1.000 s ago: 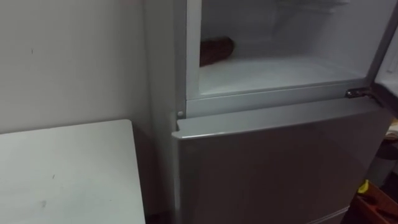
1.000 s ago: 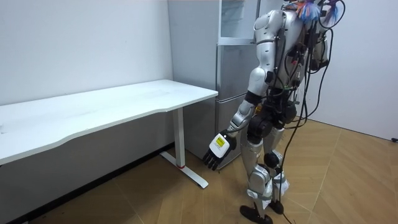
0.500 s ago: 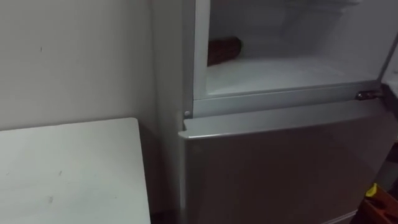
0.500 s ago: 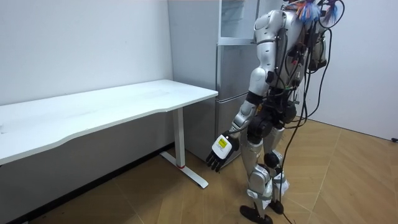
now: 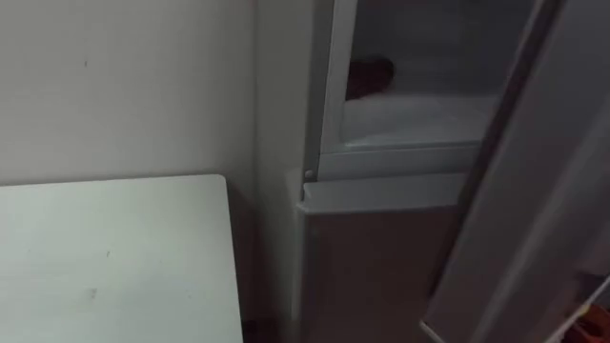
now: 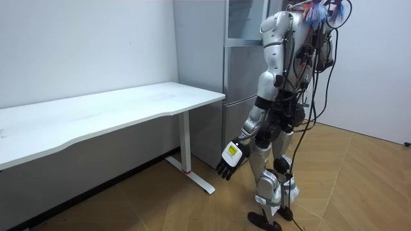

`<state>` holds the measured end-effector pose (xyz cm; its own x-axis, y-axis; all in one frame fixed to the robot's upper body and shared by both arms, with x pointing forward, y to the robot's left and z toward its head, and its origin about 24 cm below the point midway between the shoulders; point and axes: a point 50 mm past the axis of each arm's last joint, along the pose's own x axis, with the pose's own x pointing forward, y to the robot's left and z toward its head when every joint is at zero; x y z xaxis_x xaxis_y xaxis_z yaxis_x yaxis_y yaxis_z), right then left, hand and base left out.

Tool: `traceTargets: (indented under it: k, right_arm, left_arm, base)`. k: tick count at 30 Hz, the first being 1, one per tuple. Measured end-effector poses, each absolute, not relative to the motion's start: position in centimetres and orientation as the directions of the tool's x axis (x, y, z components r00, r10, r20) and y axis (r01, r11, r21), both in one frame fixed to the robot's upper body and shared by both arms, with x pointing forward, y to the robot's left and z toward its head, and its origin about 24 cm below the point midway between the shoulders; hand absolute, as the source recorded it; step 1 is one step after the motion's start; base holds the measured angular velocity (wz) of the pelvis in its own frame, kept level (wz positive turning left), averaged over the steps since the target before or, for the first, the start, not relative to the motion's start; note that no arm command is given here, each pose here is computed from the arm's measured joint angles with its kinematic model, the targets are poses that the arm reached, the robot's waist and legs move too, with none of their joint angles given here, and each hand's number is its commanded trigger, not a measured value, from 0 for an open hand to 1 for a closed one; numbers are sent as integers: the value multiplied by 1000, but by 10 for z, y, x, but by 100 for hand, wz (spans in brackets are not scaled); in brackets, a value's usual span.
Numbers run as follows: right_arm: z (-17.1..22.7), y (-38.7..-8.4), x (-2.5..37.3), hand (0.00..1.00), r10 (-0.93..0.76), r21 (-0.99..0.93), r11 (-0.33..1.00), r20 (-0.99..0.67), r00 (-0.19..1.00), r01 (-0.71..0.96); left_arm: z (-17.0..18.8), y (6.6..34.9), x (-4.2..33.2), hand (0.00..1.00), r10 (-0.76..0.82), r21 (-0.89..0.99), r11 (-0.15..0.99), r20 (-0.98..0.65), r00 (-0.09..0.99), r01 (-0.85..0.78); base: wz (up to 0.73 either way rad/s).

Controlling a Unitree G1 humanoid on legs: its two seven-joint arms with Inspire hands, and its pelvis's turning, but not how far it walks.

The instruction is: Put the bottle in the upper fridge

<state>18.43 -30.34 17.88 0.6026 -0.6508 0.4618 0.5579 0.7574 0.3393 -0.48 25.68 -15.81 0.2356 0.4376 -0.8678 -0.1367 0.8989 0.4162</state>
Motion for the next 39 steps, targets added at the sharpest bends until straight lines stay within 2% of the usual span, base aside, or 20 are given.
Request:
traceTargets:
  k: [10,30,39]
  right_arm:
    - [182,-300,186,0,-619,306,781,498,607,545]
    - [186,-290,193,0,-584,281,805,528,617,522]
    - [213,-278,197,0,-523,234,825,663,536,515]
  left_arm:
    - [-158,255,-4,0,445,428,896,-863,239,-119]
    - [-161,249,-8,0,424,440,898,-876,229,22]
    - [-161,250,-3,0,405,424,905,-882,242,31]
  base:
    - [0]
    - [0]
    - [0]
